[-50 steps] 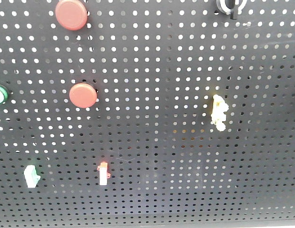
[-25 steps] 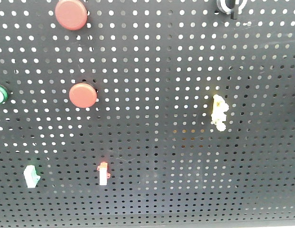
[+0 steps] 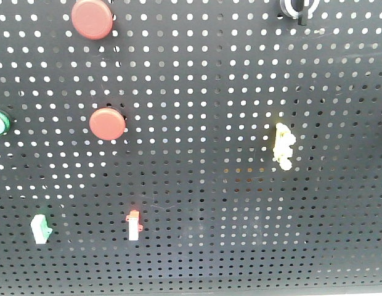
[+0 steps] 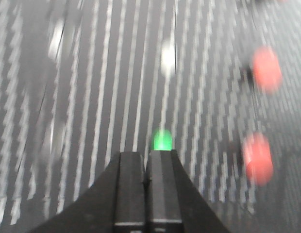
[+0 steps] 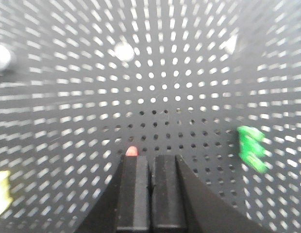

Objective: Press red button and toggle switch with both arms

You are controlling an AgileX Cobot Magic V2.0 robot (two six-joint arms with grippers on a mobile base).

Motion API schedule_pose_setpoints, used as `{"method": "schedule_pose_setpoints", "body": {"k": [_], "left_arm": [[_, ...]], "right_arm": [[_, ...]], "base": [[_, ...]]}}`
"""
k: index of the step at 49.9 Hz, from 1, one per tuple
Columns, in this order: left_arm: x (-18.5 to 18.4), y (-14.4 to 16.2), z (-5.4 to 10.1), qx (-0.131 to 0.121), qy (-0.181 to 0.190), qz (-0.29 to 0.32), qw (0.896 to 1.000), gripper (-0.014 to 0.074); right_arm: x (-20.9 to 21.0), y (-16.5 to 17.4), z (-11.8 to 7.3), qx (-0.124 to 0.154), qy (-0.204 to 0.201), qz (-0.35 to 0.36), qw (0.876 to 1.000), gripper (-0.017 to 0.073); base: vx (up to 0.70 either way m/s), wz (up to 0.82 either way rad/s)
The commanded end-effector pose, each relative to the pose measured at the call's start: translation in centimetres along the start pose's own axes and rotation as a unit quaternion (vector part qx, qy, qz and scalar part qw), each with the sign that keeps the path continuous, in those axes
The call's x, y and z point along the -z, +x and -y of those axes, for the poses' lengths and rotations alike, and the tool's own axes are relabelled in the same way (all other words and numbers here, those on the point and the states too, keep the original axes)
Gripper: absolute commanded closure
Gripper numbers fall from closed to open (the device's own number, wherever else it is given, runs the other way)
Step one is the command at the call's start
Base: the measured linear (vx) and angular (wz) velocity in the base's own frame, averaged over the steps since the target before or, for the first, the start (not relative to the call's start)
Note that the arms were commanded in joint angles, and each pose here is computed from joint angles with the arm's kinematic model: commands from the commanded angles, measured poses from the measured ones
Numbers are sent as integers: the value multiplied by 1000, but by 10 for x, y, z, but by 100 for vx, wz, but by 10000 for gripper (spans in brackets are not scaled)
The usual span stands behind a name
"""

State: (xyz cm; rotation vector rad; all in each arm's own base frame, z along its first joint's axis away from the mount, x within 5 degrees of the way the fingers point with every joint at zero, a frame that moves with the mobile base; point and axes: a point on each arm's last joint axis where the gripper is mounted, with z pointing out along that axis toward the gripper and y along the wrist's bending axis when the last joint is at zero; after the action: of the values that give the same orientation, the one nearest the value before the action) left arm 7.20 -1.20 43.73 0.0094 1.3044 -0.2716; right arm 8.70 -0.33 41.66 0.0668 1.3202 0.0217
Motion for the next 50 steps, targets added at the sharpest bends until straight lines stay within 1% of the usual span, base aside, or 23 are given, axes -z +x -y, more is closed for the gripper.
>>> {"method": "schedule_pose_setpoints", "body": {"k": [1,2,5,8,10,12,13,14,17,18,20,21,22,23,26,28,30,32,34,36,42,46,50], "left_arm": [[-25,-28,5,2,6,26,1000,592],[-29,-30,5,2,6,26,1000,592],[-35,-32,5,14,5,17,1000,592],[-40,-32,6,8,5,9,1000,592],[-42,-33,6,-2,5,-1,1000,592],[-45,-35,9,-10,12,-19,1000,592],[-46,-35,10,-19,17,-26,999,592],[-49,-35,12,-18,25,-37,999,592],[-56,-39,21,-38,62,-58,996,592],[-60,-39,25,-54,78,-66,993,592],[-67,-38,34,-74,117,-80,987,592],[-71,-39,40,-71,138,-86,984,592],[-73,-40,43,-88,154,-87,980,592],[-77,-41,49,-83,176,-93,976,592],[-88,-43,65,-95,235,-95,963,592],[-95,-44,74,-97,266,-96,954,592],[-102,-48,82,-95,289,-86,949,592],[-110,-50,88,-90,299,-81,946,592],[-121,-50,92,-83,301,-79,947,592],[-129,-53,95,-81,300,-74,947,592],[-152,-59,102,-83,297,-62,949,592],[-165,-61,104,-87,289,-51,952,592],[-175,-60,106,-95,281,-50,954,592]], "right_arm": [[-20,-22,-1,-4,0,29,1000,562],[-23,-23,-1,-11,0,27,1000,562],[-30,-22,-1,-31,-1,20,999,562],[-33,-19,-1,-56,-2,13,998,562],[-33,-18,-1,-72,-2,10,997,562],[-33,-17,-1,-86,-3,5,996,562],[-33,-17,-1,-90,-3,4,996,562],[-33,-17,-2,-95,-3,2,995,562],[-33,-16,-2,-93,-3,-2,996,562],[-33,-16,-2,-92,-3,-4,996,562],[-33,-16,-2,-91,-3,-4,996,562],[-33,-16,-2,-90,-3,-4,996,562],[-33,-16,-2,-90,-3,-4,996,562],[-33,-16,-2,-90,-3,-4,996,562],[-33,-16,-2,-90,-3,-4,996,562],[-33,-16,-2,-90,-3,-4,996,562],[-33,-16,-2,-90,-3,-4,996,562],[-33,-16,-2,-89,-3,-4,996,562],[-33,-16,-2,-87,-3,-4,996,562],[-33,-15,-2,-83,-3,-5,997,562],[-33,-15,-1,-69,-2,-8,998,562],[-33,-14,-1,-59,-1,-10,998,562],[-33,-14,-1,-56,-1,-14,998,562]], "base": [[0,0],[0,0],[0,0],[0,0],[0,0],[0,0],[0,0],[0,0],[0,0],[0,0],[0,0],[0,0],[0,0],[0,0],[0,0],[0,0],[0,0],[0,0],[0,0],[0,0],[0,0],[0,0],[0,0]]}}
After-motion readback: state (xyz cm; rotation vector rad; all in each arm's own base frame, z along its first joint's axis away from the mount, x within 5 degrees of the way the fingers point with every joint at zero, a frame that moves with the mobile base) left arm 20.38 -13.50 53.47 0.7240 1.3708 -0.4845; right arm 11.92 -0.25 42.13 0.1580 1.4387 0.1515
